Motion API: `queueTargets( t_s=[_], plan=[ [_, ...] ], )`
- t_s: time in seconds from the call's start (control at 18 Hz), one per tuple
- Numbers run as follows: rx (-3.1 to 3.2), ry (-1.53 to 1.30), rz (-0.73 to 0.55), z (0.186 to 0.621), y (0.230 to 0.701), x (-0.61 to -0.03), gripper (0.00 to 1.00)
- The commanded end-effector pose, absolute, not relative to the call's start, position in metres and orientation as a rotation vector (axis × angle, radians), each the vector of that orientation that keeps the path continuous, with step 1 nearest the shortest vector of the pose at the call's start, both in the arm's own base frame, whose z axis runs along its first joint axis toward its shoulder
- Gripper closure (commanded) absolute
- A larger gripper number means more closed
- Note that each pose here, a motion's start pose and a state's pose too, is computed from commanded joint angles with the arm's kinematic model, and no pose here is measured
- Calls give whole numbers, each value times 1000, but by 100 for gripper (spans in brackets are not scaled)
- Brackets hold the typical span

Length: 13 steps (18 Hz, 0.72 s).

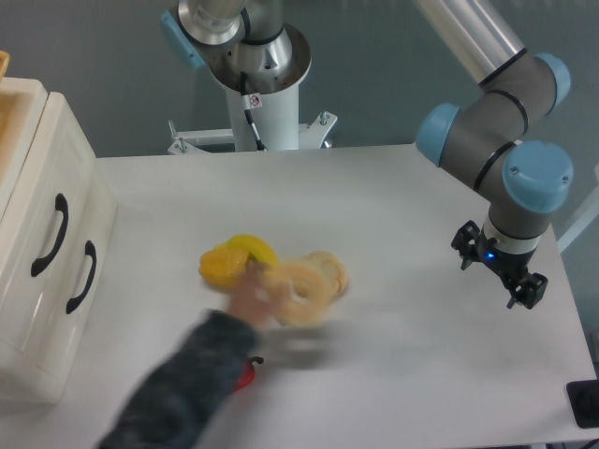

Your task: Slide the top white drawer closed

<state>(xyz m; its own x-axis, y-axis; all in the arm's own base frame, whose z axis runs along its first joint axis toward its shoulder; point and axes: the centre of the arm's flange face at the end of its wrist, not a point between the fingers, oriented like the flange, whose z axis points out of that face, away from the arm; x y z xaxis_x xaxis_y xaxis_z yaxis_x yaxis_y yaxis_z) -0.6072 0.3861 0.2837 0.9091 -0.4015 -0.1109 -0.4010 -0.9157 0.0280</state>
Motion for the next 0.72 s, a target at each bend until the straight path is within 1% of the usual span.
queueTargets(
  t_s=[0.72],
  plan=[
    [3051,-668,-160,276,391,-604,0]
  ],
)
